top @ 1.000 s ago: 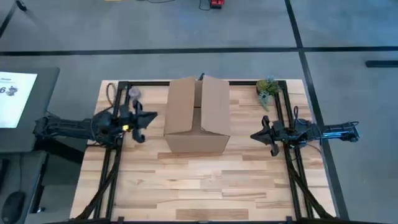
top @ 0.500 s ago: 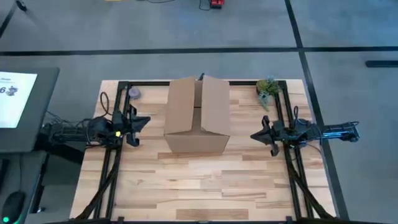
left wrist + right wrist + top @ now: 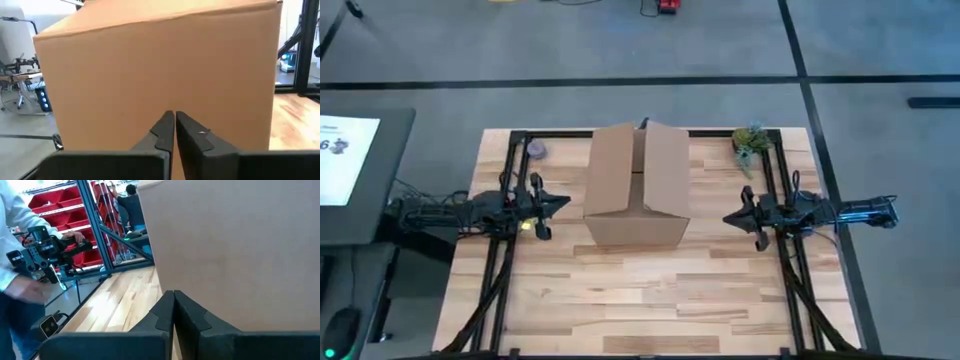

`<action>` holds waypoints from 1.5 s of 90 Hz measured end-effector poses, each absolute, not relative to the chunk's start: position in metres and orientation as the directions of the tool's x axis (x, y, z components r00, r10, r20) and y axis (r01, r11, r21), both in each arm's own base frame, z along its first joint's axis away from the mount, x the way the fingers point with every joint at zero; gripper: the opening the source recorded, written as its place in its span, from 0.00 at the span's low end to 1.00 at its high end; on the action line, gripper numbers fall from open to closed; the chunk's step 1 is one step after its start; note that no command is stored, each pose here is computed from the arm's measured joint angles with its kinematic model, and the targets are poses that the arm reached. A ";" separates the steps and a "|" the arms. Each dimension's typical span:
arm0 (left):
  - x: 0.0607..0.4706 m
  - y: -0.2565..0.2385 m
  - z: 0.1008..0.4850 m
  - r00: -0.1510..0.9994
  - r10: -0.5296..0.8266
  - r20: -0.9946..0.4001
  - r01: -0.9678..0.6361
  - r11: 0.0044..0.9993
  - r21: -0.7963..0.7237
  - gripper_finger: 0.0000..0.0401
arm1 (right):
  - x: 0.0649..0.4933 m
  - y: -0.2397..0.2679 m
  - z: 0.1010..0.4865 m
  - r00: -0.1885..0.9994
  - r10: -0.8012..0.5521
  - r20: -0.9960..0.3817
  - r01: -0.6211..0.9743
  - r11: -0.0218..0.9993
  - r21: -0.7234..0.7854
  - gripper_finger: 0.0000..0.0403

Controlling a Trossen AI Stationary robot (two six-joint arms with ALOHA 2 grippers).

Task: Wrap mug
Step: Return to Home Position

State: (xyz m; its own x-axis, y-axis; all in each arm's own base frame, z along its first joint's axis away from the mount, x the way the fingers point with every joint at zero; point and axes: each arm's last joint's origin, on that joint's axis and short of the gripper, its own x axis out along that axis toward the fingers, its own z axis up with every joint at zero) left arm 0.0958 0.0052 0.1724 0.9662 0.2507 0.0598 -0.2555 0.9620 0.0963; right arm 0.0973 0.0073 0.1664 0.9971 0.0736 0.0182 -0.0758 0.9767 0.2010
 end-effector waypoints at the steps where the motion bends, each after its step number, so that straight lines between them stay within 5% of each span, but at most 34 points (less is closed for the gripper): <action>1: 0.096 0.005 0.172 0.966 0.251 0.060 -0.255 0.962 0.094 0.00 | 0.097 0.007 0.166 0.997 0.074 0.018 -0.076 0.977 0.201 0.00; 105: 0.096 0.005 0.171 0.967 0.249 0.052 -0.250 0.968 0.023 0.00 | 0.097 0.007 0.167 0.997 0.075 0.023 -0.078 0.977 0.201 0.00; 135: 0.097 0.003 0.170 0.990 0.136 0.040 -0.140 0.980 0.139 0.00 | 0.097 0.007 0.167 0.997 0.075 0.024 -0.078 0.976 0.201 0.00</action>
State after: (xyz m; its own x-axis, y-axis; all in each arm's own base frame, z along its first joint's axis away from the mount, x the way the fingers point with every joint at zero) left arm 0.0969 0.0031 0.1699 0.9899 0.1362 0.0400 -0.1405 0.9803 0.1390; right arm 0.0973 0.0074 0.1669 0.9969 0.0747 0.0237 -0.0779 0.9765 0.2010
